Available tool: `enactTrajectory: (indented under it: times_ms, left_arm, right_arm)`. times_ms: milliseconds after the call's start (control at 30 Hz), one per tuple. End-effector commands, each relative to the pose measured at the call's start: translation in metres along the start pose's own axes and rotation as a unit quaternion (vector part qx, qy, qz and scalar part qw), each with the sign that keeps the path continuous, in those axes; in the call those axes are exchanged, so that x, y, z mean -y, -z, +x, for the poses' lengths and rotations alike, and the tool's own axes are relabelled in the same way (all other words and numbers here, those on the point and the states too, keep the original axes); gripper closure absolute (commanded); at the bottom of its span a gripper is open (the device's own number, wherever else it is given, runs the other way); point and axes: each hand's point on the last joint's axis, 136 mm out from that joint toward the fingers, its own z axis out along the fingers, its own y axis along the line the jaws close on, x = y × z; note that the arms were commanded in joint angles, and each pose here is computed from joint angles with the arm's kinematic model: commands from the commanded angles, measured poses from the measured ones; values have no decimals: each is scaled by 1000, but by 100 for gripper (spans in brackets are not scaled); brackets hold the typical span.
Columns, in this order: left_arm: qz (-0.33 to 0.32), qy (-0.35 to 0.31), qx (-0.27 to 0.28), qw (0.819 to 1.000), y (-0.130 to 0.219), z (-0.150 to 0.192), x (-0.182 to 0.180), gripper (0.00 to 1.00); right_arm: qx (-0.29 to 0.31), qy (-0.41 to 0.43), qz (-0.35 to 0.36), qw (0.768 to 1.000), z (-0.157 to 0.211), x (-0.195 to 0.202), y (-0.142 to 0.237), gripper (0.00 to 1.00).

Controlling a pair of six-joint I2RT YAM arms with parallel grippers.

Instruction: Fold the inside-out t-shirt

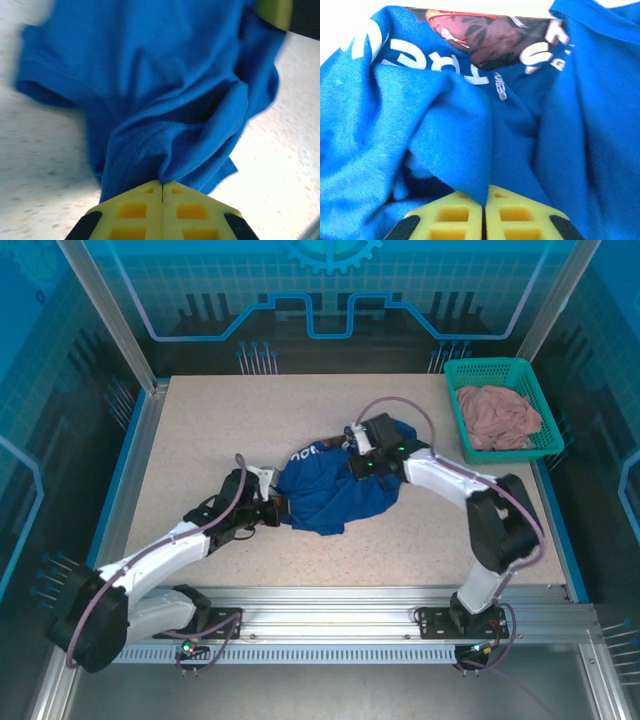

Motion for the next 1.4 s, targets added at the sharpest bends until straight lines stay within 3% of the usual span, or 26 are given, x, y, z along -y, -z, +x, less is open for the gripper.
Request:
enactTrajectory:
  times_ms: [0,100,133,267,400,533,800,933,1067,1133,1200,1233,1367]
  left_arm:
    - [-81,45,23,995,10,1,-37,100]
    - [-78,28,7,997,6,4,-34,97]
    - [-78,21,3,997,5,4,-33,91]
    - [-72,-33,31,996,9,-17,-12,53]
    - [-46,-103,61,992,6,-38,19,33]
    - [-19,-184,26,982,-24,-42,52,27]
    - [-34,-269,-52,961,-94,-42,63,17]
    - [-19,-274,-54,960,-119,-52,74,27]
    - [10,-270,-47,962,-124,-65,93,58]
    - [40,-260,-43,964,-114,-72,105,73]
    - [77,-235,-41,968,-98,-78,113,95]
    - [98,-214,-38,971,-87,-84,115,100]
    - [193,-139,-27,971,-38,-101,129,100]
  right_arm:
    - [21,-17,-56,998,11,-11,31,95]
    - [19,-40,-85,995,29,-17,35,96]
    - [18,-45,-92,995,34,-18,34,97]
    - [16,-58,-105,993,46,-21,31,97]
    - [15,-63,-114,991,46,-23,30,98]
    - [21,-61,-119,991,43,-25,32,98]
    - [34,-47,-118,991,33,-27,46,99]
    - [43,-44,-118,991,32,-27,56,99]
    - [54,-31,-114,992,33,-25,63,100]
    - [56,-22,-103,993,33,-21,65,100]
    - [63,-9,-99,993,32,-19,67,100]
    - [69,0,-93,993,30,-18,69,100]
    - [82,29,-41,995,24,-4,77,99]
